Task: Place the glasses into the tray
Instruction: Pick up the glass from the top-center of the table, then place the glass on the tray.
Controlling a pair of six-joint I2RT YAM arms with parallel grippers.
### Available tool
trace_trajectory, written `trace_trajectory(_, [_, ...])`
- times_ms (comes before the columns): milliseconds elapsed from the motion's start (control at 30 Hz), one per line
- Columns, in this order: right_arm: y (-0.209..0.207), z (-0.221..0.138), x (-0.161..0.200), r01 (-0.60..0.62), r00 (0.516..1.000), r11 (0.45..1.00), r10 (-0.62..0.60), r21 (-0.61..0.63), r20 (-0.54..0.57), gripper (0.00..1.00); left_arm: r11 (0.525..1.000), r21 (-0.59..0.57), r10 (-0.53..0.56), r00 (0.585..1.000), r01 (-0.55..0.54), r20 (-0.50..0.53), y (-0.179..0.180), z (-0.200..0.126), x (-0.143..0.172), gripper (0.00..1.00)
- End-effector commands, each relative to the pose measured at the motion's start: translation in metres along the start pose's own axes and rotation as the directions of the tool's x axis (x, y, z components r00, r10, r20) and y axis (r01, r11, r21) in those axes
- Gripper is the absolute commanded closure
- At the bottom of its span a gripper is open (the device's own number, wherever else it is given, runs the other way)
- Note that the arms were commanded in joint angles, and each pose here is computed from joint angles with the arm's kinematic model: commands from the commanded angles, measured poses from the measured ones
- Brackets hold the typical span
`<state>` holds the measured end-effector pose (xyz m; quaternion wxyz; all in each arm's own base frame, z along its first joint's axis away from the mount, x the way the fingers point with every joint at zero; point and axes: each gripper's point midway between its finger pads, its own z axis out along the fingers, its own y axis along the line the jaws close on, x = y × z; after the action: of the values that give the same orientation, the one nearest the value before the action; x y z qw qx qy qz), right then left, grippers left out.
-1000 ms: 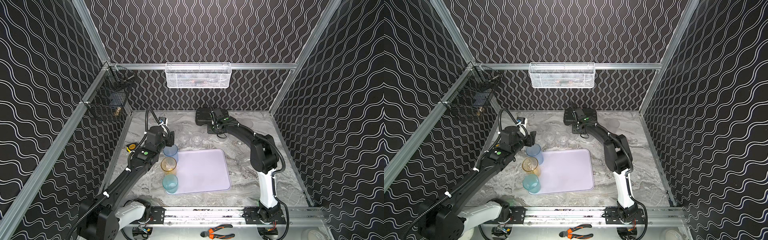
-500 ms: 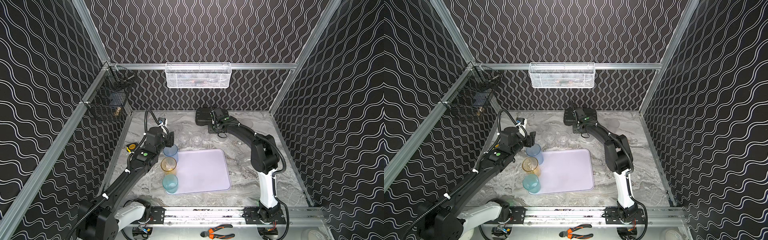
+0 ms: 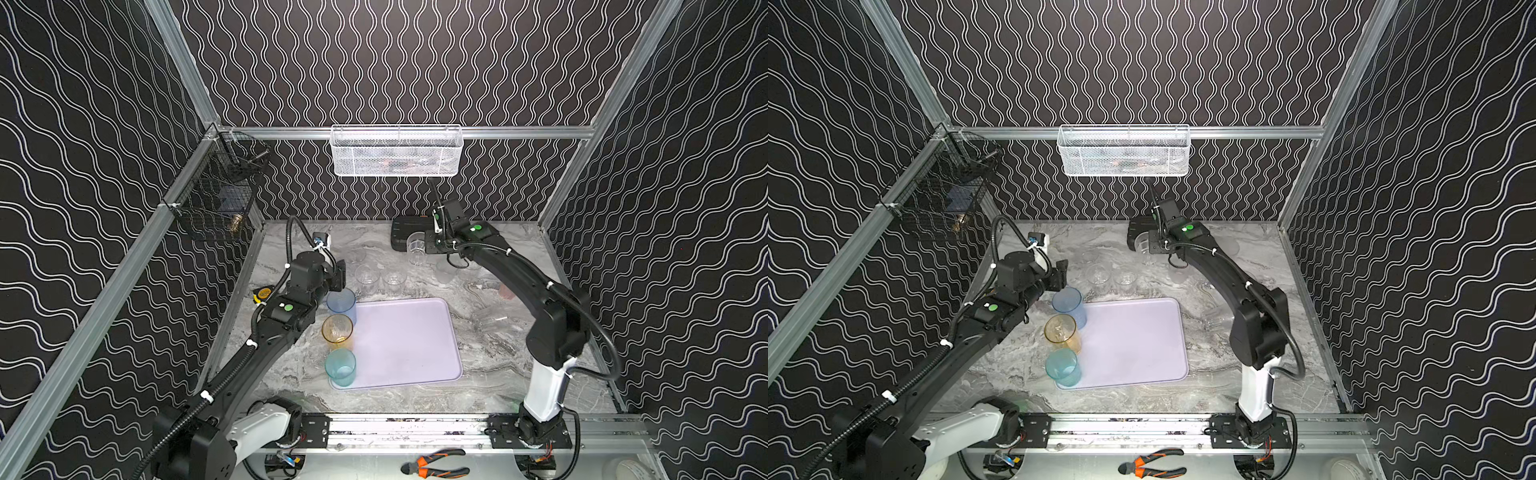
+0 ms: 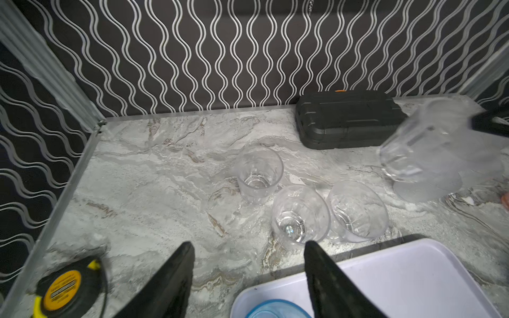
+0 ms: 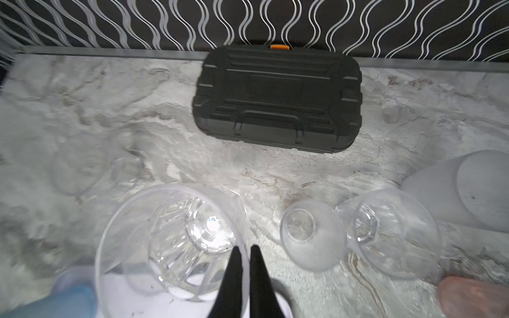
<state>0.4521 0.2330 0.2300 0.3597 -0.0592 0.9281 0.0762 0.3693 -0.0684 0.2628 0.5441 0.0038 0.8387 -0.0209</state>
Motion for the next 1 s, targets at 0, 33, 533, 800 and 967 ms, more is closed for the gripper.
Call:
trace_trajectory(0, [0.016, -0.022, 0.031, 0.044, 0.994, 0.998, -0.048, -0.047, -0.094, 1.00, 0.998, -0.064, -0.030, 0.999, 0.027, -0.046, 0.010, -0.004, 0.000, 0.33])
trace_trajectory(33, [0.024, -0.028, 0.041, 0.065, 0.991, 0.996, -0.071, -0.058, -0.113, 1.00, 0.997, -0.072, -0.041, 0.998, 0.037, -0.053, 0.011, -0.006, -0.002, 0.33])
trace_trajectory(533, [0.135, -0.013, 0.161, 0.206, 0.920, 0.950, -0.270, -0.236, -0.284, 1.00, 0.991, -0.070, -0.123, 0.981, 0.114, -0.148, 0.016, -0.007, 0.031, 0.33])
trace_trajectory(800, [0.145, 0.019, 0.165, 0.220, 0.921, 0.950, -0.277, -0.221, -0.274, 1.00, 0.988, -0.071, -0.145, 0.977, 0.136, -0.159, 0.019, -0.005, 0.041, 0.33])
trace_trajectory(967, [0.151, 0.039, 0.170, 0.224, 0.918, 0.950, -0.280, -0.217, -0.279, 1.00, 0.987, -0.067, -0.154, 0.974, 0.145, -0.164, 0.019, -0.002, 0.044, 0.33])
